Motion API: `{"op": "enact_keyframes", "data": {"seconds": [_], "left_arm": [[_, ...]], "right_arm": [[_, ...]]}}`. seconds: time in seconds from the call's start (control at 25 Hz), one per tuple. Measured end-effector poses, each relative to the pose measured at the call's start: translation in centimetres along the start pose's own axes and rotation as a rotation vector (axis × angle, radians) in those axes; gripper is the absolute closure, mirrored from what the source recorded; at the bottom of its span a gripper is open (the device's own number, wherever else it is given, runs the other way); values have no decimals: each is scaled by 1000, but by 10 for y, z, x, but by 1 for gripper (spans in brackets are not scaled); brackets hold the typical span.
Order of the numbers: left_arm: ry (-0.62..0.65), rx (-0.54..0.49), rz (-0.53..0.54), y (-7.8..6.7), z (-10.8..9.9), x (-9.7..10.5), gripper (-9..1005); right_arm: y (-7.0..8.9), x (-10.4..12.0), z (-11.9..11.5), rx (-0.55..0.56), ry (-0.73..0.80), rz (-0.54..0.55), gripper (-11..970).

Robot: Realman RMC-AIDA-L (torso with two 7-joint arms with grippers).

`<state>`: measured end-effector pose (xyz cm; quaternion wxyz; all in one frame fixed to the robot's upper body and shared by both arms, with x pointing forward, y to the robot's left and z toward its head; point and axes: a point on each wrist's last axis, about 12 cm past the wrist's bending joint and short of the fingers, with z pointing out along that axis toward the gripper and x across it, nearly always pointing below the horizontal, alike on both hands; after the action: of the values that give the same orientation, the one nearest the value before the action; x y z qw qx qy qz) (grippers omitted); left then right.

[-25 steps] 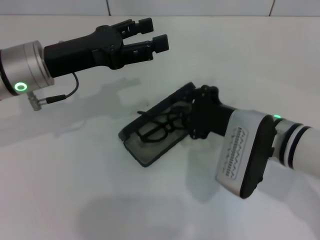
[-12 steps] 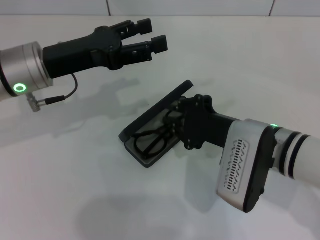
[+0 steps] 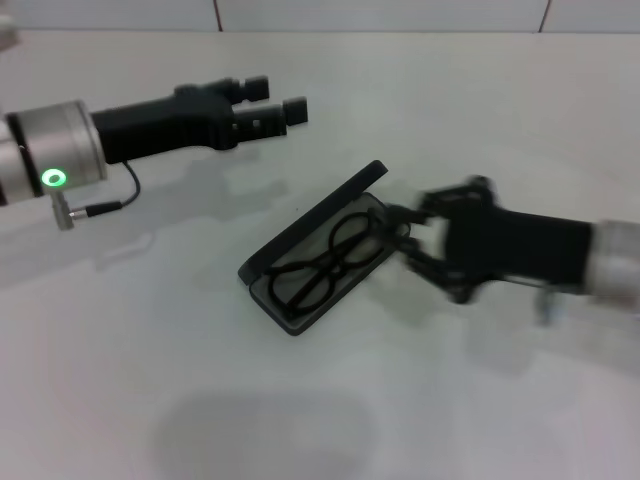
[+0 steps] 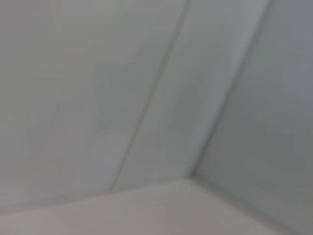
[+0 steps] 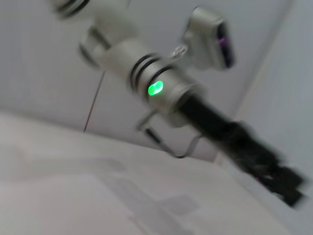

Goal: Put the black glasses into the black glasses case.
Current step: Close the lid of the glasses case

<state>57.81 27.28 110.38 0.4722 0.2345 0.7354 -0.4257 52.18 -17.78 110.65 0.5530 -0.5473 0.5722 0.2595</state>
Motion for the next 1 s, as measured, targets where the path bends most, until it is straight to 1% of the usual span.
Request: {"op": "enact_keyframes", "data": {"seconds": [0.12, 0.2, 0.28, 0.36, 0.44, 0.52, 0.76, 1.0], "left_arm": [[87, -44, -3, 4, 11, 4, 172], [124, -51, -3, 5, 14, 7, 173], [159, -50, 0, 4, 17, 10, 174], [205, -39, 9, 2, 23, 13, 175], [235, -27, 15, -1, 27, 16, 176], [258, -17, 23, -3, 31, 17, 177], [259, -51, 34, 0, 35, 16, 180], [241, -62, 25, 2, 32, 17, 184]], "right_arm": [[-30, 21, -40, -51, -21, 257, 771], [-42, 35, -60, -33, -72, 395, 770], [-44, 45, -73, 3, -120, 484, 770], [-38, 60, -86, 78, -141, 570, 755], [-32, 67, -90, 121, -126, 595, 724], [-30, 67, -90, 143, -120, 575, 693], [-32, 64, -88, 145, -112, 538, 441], [-35, 62, -86, 145, -112, 514, 439]]}}
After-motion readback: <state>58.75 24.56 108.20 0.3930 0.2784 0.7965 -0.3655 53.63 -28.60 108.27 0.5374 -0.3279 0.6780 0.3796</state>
